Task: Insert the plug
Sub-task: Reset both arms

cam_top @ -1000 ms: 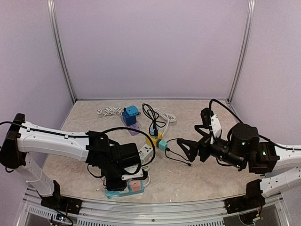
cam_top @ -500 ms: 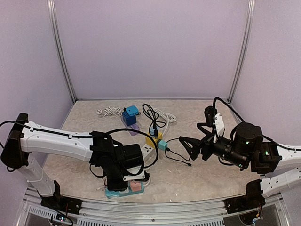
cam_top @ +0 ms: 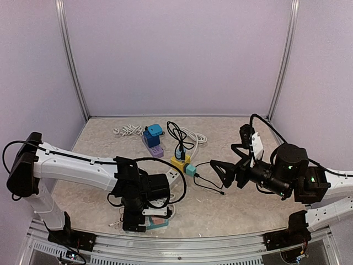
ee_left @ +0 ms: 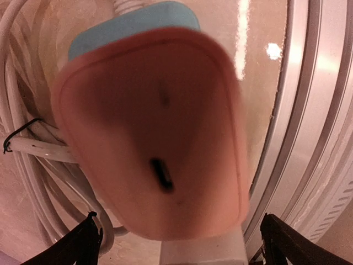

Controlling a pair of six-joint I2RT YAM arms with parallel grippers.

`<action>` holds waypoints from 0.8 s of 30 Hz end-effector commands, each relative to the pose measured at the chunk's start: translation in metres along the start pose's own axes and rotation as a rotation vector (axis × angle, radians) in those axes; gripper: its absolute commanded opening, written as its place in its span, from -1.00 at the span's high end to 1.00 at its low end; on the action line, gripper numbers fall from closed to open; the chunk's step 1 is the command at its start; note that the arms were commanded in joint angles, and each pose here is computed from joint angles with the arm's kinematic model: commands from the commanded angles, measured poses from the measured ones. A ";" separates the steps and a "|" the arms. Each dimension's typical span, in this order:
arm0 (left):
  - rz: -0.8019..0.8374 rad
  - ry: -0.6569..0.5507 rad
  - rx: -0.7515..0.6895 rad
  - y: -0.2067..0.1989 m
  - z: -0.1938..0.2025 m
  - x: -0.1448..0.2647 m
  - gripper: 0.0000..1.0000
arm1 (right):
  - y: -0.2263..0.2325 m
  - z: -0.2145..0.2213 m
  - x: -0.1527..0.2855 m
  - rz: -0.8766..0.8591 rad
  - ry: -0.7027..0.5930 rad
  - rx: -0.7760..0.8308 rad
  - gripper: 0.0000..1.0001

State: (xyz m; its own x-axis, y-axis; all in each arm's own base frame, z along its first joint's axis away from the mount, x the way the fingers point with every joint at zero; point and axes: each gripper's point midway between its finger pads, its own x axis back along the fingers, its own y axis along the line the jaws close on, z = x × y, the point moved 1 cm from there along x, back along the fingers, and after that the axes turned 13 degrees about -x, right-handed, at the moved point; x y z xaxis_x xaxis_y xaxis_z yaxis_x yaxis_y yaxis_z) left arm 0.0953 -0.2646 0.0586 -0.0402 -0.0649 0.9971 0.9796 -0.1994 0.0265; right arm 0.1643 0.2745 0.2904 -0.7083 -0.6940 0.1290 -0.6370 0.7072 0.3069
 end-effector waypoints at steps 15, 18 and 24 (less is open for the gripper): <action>-0.090 -0.194 -0.051 0.100 0.066 0.153 -0.97 | -0.072 -0.002 -0.030 0.308 0.157 -0.117 -0.99; -0.237 -0.269 0.284 0.168 0.118 0.176 -0.97 | -0.120 -0.012 -0.029 0.444 0.149 -0.157 -0.99; -0.443 -0.442 0.734 0.217 0.223 0.192 -0.98 | -0.217 -0.012 -0.013 0.610 0.136 -0.317 -0.99</action>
State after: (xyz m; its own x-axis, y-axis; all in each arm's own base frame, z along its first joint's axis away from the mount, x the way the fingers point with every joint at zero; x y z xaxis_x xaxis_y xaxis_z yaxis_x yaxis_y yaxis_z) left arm 0.3302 -0.1432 0.2513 -0.3770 0.2119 0.9016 0.8955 0.3321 0.2964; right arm 0.2995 0.1652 0.2605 -0.8884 -0.2416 0.3904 -0.1001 0.9318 0.3489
